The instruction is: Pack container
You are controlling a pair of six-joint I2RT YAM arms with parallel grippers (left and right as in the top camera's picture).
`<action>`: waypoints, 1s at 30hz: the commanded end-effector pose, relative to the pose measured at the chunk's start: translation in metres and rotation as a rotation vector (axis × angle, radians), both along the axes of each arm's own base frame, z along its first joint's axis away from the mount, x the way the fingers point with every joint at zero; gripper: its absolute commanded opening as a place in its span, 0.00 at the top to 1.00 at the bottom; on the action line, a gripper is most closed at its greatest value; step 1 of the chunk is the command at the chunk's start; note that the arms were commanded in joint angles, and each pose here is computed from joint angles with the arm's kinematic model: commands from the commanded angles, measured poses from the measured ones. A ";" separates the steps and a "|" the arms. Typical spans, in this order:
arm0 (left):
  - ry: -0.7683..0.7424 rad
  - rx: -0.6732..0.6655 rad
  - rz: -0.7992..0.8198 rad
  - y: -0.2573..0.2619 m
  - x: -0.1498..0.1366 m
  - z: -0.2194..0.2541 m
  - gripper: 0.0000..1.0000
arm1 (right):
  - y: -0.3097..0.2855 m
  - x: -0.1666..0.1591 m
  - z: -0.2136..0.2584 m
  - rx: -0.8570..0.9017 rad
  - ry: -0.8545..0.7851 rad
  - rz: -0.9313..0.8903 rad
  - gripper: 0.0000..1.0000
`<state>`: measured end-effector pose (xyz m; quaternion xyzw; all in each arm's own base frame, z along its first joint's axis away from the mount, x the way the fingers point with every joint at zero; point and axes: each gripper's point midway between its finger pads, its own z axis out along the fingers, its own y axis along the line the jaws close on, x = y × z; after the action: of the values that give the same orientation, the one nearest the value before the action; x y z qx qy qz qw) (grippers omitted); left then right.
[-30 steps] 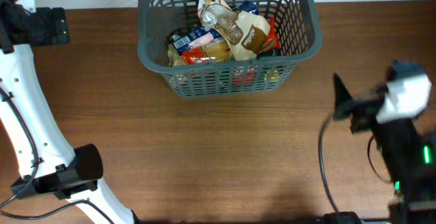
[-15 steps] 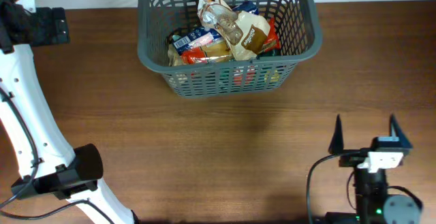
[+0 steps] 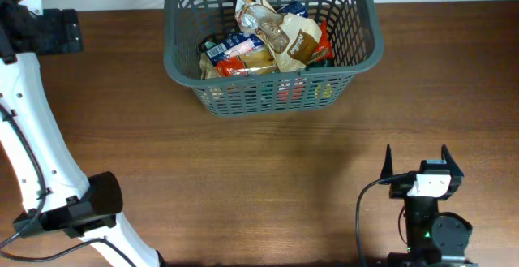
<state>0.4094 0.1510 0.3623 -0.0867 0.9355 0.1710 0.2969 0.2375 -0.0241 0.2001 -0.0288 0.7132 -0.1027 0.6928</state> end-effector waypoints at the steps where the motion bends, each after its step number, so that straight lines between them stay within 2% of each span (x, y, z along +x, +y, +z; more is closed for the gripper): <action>1: 0.003 -0.009 0.015 0.003 0.002 -0.004 0.01 | -0.004 0.001 -0.009 0.001 0.007 -0.023 0.01; 8: 0.003 -0.009 0.015 0.003 0.002 -0.004 0.01 | -0.005 0.004 -0.045 0.008 0.093 -0.023 0.01; 23: 0.003 -0.008 0.015 0.003 0.002 -0.004 0.01 | -0.005 0.004 -0.045 0.008 0.090 -0.023 0.01; 26: -0.038 0.003 0.004 -0.005 -0.009 0.015 0.01 | -0.005 0.004 -0.044 0.008 0.090 -0.023 0.01; 30: -0.087 0.013 -0.052 -0.038 -0.049 0.044 0.01 | -0.005 0.004 -0.045 0.008 0.090 -0.023 0.01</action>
<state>0.3986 0.1398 0.3646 -0.0774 0.9379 0.1676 0.2937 0.2420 -0.0249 0.1572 -0.0300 0.7456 -0.0991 0.6583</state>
